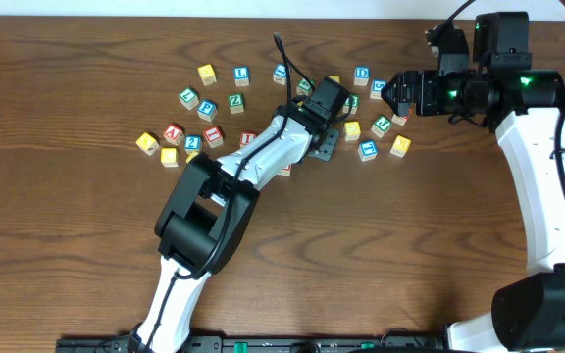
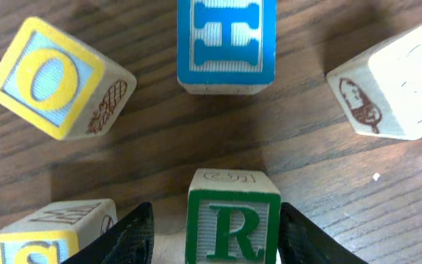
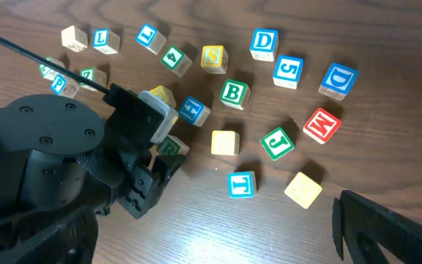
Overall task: Spell out NEURIPS
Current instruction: 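Lower the left gripper and grasp the green R block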
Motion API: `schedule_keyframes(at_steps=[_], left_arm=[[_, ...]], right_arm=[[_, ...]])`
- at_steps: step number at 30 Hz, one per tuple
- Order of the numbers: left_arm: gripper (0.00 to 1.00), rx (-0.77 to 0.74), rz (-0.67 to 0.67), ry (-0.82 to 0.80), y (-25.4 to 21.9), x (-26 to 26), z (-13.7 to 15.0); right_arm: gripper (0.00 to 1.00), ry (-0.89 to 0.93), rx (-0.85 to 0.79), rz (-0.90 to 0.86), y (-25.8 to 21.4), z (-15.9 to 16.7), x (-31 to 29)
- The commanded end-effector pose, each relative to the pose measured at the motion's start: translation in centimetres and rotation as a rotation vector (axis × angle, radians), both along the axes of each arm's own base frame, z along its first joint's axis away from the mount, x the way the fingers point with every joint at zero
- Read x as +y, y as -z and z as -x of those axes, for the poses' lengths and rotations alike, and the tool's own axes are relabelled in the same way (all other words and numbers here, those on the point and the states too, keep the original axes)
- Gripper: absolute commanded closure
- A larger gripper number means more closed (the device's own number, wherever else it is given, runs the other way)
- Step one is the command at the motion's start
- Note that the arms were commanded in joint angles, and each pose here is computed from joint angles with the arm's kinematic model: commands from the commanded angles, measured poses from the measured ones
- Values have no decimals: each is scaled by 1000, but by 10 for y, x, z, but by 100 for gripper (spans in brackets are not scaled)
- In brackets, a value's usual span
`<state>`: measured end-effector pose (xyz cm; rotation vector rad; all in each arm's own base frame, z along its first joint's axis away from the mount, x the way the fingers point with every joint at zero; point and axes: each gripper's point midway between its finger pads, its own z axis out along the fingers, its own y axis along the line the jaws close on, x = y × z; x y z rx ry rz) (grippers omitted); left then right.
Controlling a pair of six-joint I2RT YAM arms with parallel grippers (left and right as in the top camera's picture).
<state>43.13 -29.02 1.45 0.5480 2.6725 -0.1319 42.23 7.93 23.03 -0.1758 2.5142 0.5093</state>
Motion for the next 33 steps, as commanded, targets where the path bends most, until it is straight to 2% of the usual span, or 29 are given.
schedule_keyframes(at_steps=[1, 21, 33], left_arm=[[48, -4, 4, 9, 2, -4, -2], [49, 6, -4, 9, 8, -1, 1], [65, -7, 5, 8, 3, -3, -2]], right_arm=[[1, -1, -18, 6, -6, -3, -3], [1, -1, -18, 6, -6, -3, -3], [1, -1, -18, 6, -6, -3, -3]])
